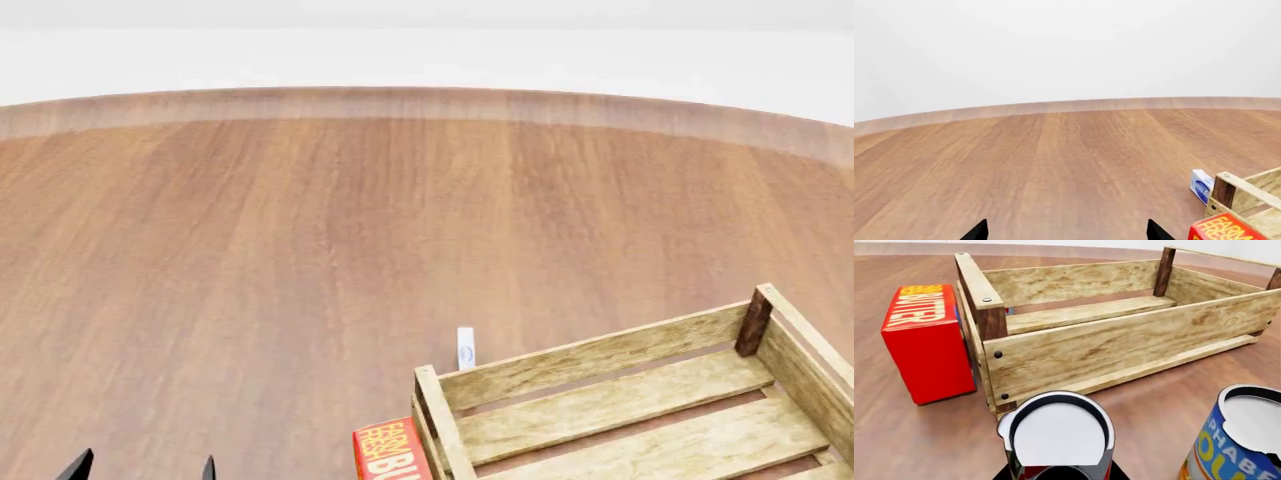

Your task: Pick up the tomato sauce, and put it in the wooden tray.

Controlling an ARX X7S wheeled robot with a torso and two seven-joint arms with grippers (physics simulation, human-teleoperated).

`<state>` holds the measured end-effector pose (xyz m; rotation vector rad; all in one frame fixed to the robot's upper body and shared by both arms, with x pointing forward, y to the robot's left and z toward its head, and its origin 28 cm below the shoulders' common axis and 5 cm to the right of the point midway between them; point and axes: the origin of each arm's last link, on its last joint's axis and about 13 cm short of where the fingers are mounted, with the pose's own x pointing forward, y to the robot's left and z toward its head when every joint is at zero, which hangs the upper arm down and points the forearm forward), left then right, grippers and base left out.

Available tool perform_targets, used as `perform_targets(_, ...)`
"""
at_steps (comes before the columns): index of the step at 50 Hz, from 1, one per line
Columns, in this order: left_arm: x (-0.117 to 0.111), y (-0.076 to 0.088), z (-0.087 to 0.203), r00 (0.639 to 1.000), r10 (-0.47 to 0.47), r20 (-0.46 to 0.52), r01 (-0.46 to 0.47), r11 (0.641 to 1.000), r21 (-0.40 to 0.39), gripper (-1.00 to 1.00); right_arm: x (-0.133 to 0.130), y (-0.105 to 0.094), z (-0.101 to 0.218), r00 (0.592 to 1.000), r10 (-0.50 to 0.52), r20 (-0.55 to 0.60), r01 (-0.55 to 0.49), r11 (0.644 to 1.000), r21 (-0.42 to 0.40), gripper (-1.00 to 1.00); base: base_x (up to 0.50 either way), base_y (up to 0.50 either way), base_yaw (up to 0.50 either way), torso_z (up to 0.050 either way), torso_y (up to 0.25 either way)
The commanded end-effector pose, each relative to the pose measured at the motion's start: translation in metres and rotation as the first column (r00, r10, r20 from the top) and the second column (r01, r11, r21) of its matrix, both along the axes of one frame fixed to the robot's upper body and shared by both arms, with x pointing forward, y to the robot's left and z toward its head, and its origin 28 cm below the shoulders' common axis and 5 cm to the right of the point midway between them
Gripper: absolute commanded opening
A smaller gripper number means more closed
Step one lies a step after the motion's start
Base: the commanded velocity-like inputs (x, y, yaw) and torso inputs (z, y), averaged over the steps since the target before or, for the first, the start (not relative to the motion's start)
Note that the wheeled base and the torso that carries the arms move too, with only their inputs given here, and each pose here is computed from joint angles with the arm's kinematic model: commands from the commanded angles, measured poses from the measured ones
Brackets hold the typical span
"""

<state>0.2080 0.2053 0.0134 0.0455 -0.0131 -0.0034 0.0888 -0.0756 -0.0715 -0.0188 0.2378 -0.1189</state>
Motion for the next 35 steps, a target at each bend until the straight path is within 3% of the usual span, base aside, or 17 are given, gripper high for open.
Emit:
perform_targets(1,0.000,0.000,0.000,1.000,-0.016,0.010,0.016,1.000,-0.019,1.00,-0.001,0.001,-0.005,0.999,0.017,-0.032,-0.018,1.000,-0.008,-1.00,0.00,0.00,0.00,0.000,0.000)
perform_targets(7,-0.001,0.000,0.000,1.000,-0.016,0.009,0.016,1.000,-0.019,1.00,-0.003,0.001,-0.002,1.000,0.018,-0.020,-0.019,1.000,-0.011,-1.00,0.00,0.00,0.00,0.000,0.000)
perform_targets(16,-0.001,0.000,0.000,1.000,-0.016,0.008,0.016,1.000,-0.018,1.00,-0.017,0.004,0.024,0.996,0.038,0.086,-0.036,0.999,-0.025,-1.00,0.00,0.00,0.00,0.000,0.000)
perform_targets(24,-0.001,0.000,0.000,1.000,-0.016,0.008,0.017,1.000,-0.019,1.00,-0.041,0.008,0.057,0.973,0.069,0.221,-0.064,0.997,-0.031,-1.00,0.00,0.00,0.00,0.000,0.000)
perform_targets(35,-0.001,0.000,0.000,1.000,-0.017,0.009,0.017,1.000,-0.018,1.00,-0.048,0.007,0.084,0.941,0.078,0.328,-0.068,0.997,-0.042,-1.00,0.00,0.00,0.00,0.000,0.000)
